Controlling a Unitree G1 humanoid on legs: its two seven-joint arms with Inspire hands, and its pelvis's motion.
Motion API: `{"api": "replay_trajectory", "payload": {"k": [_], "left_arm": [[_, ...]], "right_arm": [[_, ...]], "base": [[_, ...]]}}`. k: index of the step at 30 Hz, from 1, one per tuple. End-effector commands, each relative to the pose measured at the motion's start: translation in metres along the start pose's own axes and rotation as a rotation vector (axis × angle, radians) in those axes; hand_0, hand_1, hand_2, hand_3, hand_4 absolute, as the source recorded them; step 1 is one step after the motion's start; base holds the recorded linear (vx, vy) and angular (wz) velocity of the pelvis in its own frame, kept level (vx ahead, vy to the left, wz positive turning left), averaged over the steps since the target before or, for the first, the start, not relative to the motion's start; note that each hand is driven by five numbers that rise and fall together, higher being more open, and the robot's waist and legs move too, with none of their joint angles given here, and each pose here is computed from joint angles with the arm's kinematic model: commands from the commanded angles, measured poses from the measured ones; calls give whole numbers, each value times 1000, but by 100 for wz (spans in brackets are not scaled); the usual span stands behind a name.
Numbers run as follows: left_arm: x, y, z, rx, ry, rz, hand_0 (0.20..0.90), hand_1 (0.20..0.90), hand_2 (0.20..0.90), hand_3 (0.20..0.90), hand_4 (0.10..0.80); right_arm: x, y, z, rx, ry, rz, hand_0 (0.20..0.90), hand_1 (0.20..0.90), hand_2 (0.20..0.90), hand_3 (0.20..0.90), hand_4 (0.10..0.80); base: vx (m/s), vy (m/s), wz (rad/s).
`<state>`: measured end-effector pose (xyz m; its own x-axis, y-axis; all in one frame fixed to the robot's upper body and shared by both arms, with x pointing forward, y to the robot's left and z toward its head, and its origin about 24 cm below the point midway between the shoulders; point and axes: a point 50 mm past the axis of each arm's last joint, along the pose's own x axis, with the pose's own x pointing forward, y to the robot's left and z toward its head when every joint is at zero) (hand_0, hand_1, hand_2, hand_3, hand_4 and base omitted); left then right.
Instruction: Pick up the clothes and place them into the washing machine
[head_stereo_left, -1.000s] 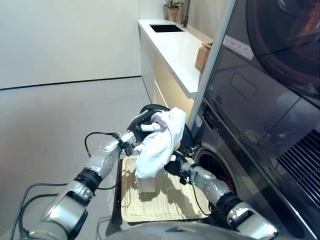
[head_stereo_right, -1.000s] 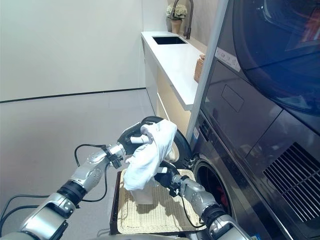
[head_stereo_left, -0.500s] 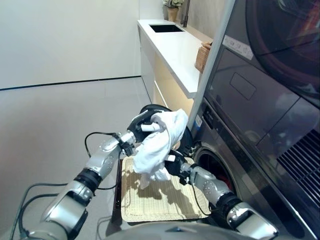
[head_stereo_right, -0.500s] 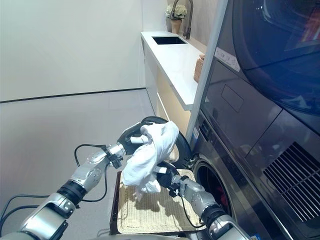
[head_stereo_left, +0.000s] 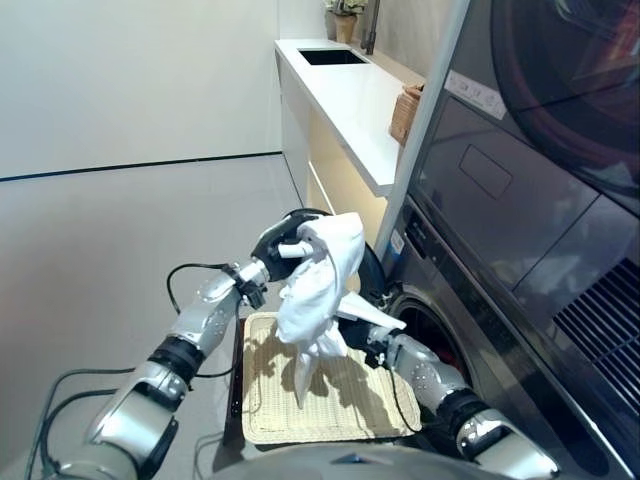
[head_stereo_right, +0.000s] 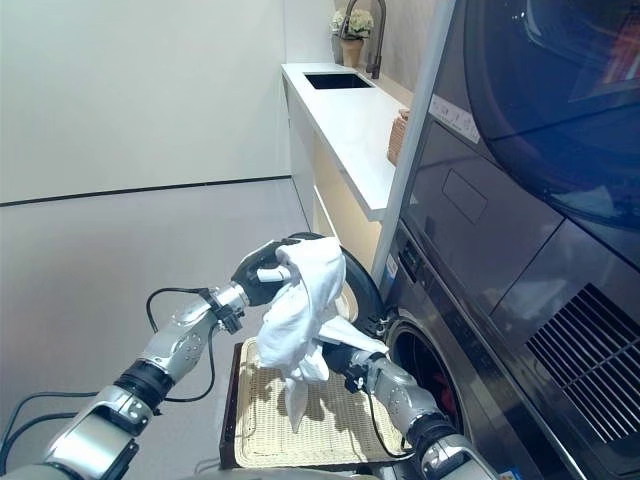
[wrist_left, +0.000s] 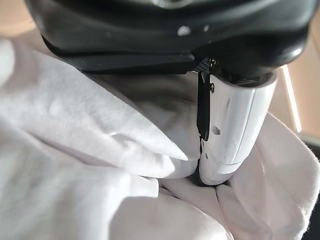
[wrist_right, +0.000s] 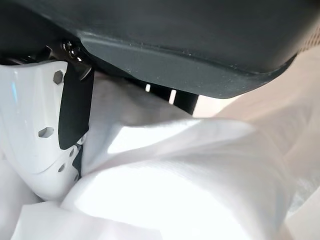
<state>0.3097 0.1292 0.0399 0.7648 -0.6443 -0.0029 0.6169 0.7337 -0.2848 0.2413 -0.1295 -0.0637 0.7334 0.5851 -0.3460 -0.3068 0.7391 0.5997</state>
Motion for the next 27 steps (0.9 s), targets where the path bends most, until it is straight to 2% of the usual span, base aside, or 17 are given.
{"api": "replay_trajectory", "payload": {"k": [1,2,3,9,14,19,27], "left_arm": [[15,16,57,101,-266,94,571,571,571,571,565],[13,17,57,105,-269,105,768,768,768,768,706],[11,19,57,111,-279,133,900,900,900,900,800],[0,26,47,122,-288,258,900,900,900,900,800],[-8,30,41,238,-247,331,900,900,900,900,800],[-15,30,28,264,-211,396,900,900,900,900,800],[-29,30,12,313,-157,432,900,900,900,900,800]], "right_arm": [[10,11,50,11,-267,56,200,200,200,200,300],[9,11,52,14,-279,57,200,200,200,200,300],[8,10,53,14,-291,53,200,200,200,200,300],[2,5,57,-8,-319,24,200,200,200,200,300],[0,5,59,-27,-331,18,200,200,200,200,300],[0,10,59,-45,-338,29,200,200,200,200,300],[-3,13,57,-49,-357,42,200,200,200,200,300]], "base": [[0,0,0],[0,0,0],[0,0,0],[0,0,0],[0,0,0],[0,0,0],[0,-1,0]]}}
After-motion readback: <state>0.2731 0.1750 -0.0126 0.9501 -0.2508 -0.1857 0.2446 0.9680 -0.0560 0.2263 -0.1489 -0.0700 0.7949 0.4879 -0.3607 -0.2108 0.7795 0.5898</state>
